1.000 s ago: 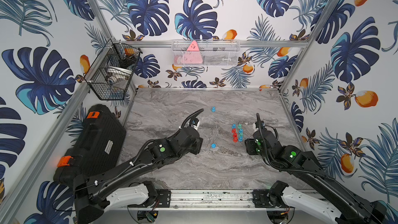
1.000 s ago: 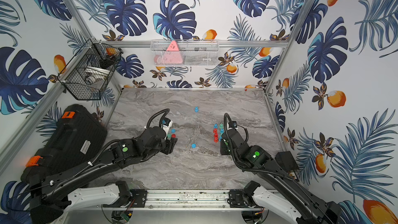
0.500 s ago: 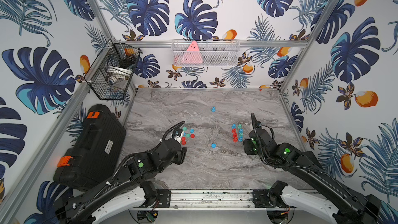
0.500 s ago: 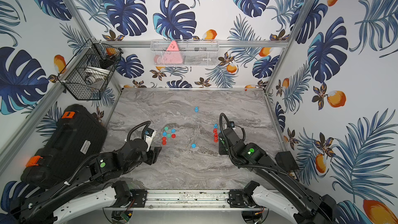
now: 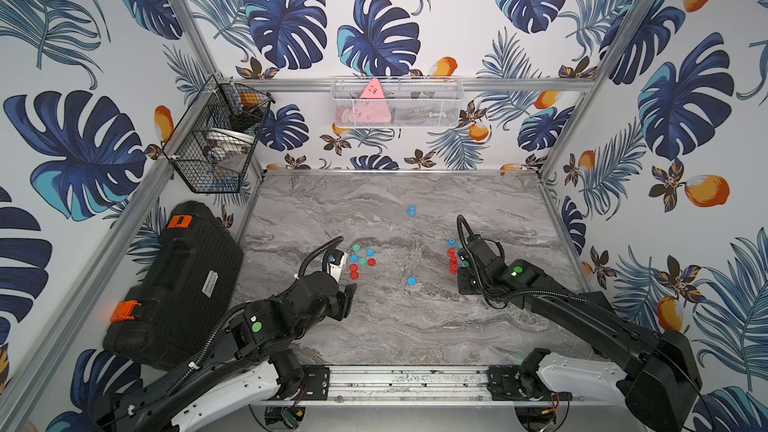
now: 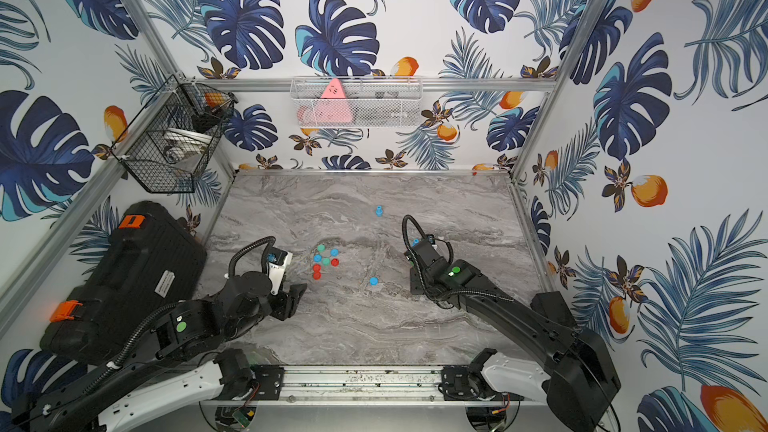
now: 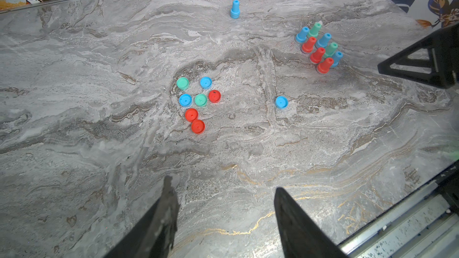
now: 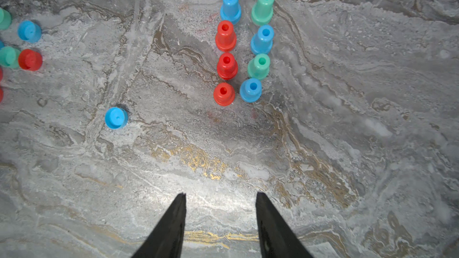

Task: Close the stamp cap
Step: Pick up the stamp from the center of the board.

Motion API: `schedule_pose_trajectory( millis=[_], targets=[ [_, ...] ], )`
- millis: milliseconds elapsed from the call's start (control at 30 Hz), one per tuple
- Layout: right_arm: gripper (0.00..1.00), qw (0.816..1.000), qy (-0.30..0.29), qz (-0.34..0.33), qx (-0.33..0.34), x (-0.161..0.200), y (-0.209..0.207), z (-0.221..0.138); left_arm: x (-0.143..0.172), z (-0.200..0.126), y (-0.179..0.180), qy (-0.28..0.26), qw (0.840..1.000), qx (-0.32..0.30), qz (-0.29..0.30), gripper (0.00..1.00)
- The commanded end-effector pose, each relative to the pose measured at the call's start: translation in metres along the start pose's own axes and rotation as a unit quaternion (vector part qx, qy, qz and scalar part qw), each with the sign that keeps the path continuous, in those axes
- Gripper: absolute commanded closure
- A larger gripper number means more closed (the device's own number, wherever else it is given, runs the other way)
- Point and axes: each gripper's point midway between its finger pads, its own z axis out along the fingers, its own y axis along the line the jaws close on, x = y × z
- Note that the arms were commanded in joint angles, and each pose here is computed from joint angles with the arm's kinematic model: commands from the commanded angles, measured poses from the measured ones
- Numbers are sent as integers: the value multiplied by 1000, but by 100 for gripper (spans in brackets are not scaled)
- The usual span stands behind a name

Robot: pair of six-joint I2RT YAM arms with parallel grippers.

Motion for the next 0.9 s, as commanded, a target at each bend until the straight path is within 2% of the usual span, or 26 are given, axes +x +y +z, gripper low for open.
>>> schedule_pose_trajectory(
  millis=[0,333,867],
  targets=[
    [51,1000,-5,2,-12,-11,11,5,-1,0,1,-4,1000,-2,-10,34],
    [52,996,39,72,-16,-30,-17,36,-2,-1,2,-5,1000,-3,-11,34],
    [60,991,81,99,25,-33,-34,74,-2,-2,3,-7,1000,-4,-12,34]
  ],
)
